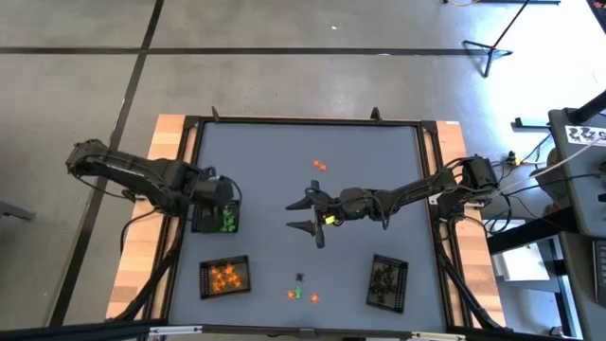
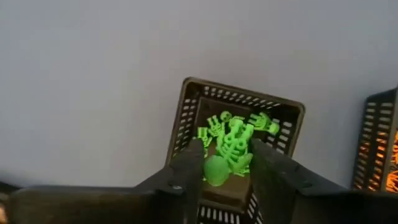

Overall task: Sort Halloween decoration
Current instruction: Put the green skeleton toy into the top black bin, then put the black spider toy into the bottom right black bin

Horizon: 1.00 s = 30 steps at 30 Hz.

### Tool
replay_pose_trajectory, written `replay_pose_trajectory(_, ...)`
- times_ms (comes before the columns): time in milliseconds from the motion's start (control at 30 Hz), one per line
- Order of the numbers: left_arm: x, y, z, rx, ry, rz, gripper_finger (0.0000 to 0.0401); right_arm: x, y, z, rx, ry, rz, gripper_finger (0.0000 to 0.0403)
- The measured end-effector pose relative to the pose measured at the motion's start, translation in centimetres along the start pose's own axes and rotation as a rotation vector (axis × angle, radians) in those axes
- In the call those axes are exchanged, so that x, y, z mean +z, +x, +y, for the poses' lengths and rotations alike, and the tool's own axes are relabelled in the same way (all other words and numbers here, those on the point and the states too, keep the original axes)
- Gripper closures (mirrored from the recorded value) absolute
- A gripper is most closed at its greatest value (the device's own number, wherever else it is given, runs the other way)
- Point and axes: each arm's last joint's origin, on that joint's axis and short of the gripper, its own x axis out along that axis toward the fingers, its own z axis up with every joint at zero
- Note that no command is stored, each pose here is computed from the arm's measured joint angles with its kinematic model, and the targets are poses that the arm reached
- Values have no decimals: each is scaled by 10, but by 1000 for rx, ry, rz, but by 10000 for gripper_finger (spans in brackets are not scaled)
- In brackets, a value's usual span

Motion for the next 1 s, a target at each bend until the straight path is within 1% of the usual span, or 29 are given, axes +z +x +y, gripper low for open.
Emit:
replay_pose_trajectory(100,-2,2,-4,19,27,-12,257,-1,0,0,-1,1,8,187)
replay_pose_trajectory(233,1,3,-4,77,31,-79,220,-2,0,0,-2,2,16,187)
replay_pose_trajectory(367,7,2,-8,48,25,-149,202,-3,0,0,-4,1,24,187)
replay_pose_trajectory(433,11,0,-15,13,57,-212,201,-4,0,0,-6,1,36,187)
replay_pose_trajectory(500,14,-3,-26,-34,117,-310,205,-6,0,-1,-19,7,56,187)
replay_pose_trajectory(600,12,-6,-40,-111,206,-489,216,-11,-1,-2,-38,45,114,187)
replay_pose_trajectory(667,8,-5,-47,-174,232,-604,223,-16,-1,-2,-44,58,158,187)
replay_pose_trajectory(700,6,-4,-49,-213,230,-662,227,-18,-2,1,-30,48,177,187)
replay_pose_trajectory(767,3,-2,-55,-295,229,-787,234,-21,-3,11,1,-9,204,187)
replay_pose_trajectory(833,0,0,-62,-374,235,-911,241,-25,-5,28,53,-59,222,187)
replay_pose_trajectory(933,-5,6,-70,-458,253,-1072,249,-29,-9,52,131,-86,241,187)
replay_pose_trajectory(1000,-9,11,-72,-493,254,-1156,253,-32,-11,64,158,-77,255,187)
